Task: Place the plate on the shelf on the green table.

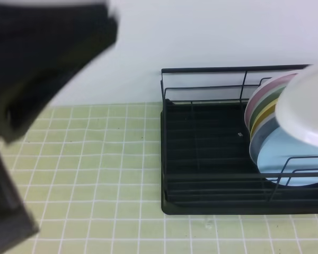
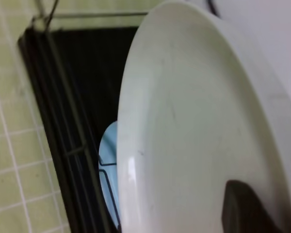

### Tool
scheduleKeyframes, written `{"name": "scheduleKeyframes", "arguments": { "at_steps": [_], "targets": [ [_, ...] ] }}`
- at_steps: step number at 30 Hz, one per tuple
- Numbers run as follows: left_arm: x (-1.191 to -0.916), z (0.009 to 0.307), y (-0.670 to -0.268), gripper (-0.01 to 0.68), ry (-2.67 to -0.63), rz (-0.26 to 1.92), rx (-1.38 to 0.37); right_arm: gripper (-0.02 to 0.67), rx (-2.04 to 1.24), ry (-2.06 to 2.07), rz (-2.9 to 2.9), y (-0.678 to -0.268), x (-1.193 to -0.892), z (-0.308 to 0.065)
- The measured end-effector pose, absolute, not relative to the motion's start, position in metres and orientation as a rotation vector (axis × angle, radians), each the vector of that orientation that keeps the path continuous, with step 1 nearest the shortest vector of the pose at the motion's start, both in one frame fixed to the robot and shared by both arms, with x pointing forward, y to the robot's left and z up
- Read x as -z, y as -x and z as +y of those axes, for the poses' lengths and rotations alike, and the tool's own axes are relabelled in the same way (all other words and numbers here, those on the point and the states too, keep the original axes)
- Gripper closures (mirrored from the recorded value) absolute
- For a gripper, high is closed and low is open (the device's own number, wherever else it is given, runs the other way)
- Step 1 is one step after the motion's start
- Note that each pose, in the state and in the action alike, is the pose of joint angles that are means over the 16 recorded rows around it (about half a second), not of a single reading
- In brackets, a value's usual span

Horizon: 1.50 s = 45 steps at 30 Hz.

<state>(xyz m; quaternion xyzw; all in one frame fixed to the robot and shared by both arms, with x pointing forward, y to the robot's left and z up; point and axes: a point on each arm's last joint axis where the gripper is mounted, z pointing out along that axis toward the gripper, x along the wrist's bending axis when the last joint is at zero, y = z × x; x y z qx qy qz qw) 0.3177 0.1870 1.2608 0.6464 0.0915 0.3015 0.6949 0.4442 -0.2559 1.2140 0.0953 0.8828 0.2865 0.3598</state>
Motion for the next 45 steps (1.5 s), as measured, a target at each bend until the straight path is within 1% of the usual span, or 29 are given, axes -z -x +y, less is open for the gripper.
{"name": "scheduleKeyframes", "arguments": {
  "at_steps": [5,10,18,25,45],
  "targets": [
    [-1.233,0.204,-0.315,0.673,-1.526,0.234,-0.792,0.652,-0.672,-0.116,2.363,-0.472,-1.204,-0.255],
    [-1.206,0.215,-0.316,0.673,-1.611,0.265,-0.889,0.652,-0.652,-0.059,2.389,-0.492,-1.192,-0.255],
    [-1.179,0.223,-0.320,0.673,-1.721,0.310,-0.966,0.652,-0.638,-0.046,2.435,-0.509,-1.177,-0.255],
    [-1.171,0.224,-0.321,0.673,-1.765,0.331,-0.969,0.652,-0.616,-0.049,2.488,-0.518,-1.165,-0.256],
    [-1.166,0.226,-0.323,0.673,-1.826,0.353,-0.977,0.652,-0.523,-0.075,2.603,-0.550,-1.124,-0.261]
  ]
}}
